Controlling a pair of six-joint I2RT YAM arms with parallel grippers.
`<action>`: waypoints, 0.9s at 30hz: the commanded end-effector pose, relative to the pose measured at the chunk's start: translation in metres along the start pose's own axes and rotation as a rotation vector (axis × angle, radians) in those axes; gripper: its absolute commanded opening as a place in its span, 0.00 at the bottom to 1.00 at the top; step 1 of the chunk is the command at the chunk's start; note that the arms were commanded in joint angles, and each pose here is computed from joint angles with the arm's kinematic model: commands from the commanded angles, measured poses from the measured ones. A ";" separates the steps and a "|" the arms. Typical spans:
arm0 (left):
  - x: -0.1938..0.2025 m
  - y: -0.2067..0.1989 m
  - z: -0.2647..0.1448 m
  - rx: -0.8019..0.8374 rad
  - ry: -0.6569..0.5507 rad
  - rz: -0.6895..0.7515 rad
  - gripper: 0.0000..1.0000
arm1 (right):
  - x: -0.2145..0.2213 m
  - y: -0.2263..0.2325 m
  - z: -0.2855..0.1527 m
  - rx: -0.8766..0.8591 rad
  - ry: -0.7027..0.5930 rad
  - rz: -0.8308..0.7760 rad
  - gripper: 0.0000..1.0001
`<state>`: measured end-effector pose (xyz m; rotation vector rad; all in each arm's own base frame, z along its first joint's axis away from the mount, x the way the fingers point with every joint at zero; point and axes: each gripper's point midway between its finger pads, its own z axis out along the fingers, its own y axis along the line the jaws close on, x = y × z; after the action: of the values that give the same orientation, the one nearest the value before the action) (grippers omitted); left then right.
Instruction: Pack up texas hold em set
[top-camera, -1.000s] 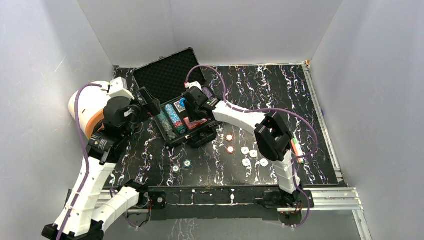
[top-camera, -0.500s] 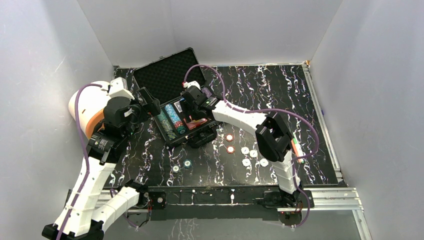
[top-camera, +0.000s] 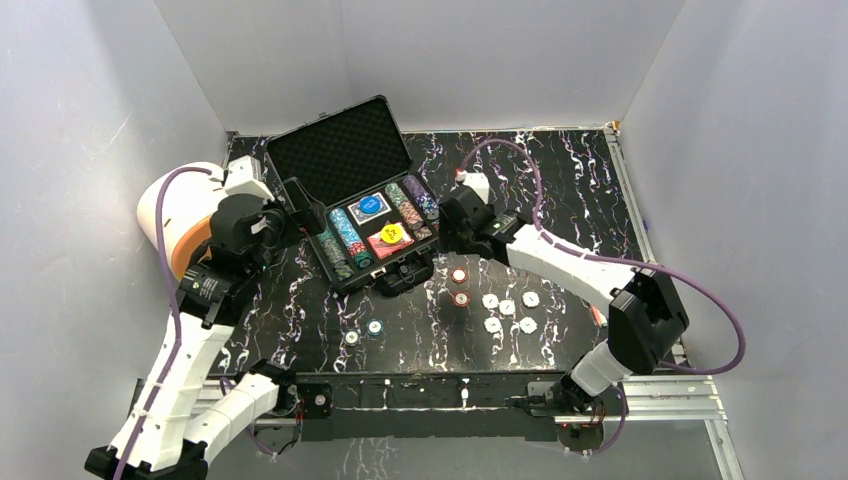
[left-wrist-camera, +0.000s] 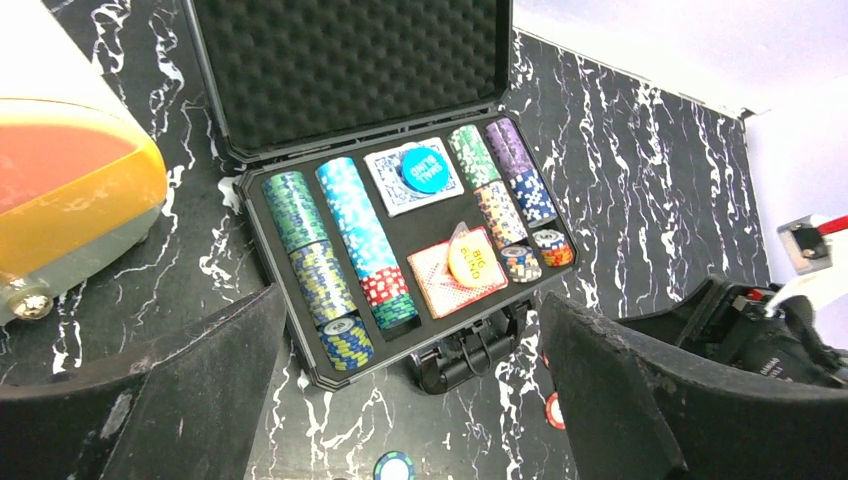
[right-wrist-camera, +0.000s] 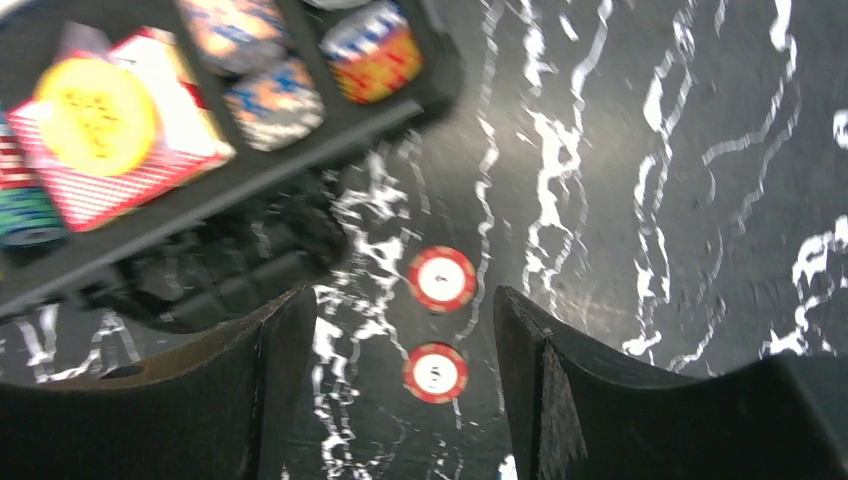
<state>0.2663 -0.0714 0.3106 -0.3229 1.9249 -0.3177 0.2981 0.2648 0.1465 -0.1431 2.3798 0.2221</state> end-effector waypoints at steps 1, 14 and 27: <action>0.005 -0.011 0.003 0.056 0.019 -0.008 0.98 | 0.035 -0.033 0.015 0.079 0.071 0.095 0.72; 0.021 -0.014 0.011 0.074 0.072 -0.027 0.98 | 0.091 -0.030 0.056 0.058 0.267 0.038 0.68; 0.023 -0.013 0.015 0.062 0.080 -0.029 0.98 | 0.108 -0.035 0.082 0.098 0.350 -0.090 0.65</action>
<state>0.2711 -0.0913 0.2855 -0.3015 2.0035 -0.4000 0.2769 0.2413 0.0208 -0.2031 2.7025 0.0693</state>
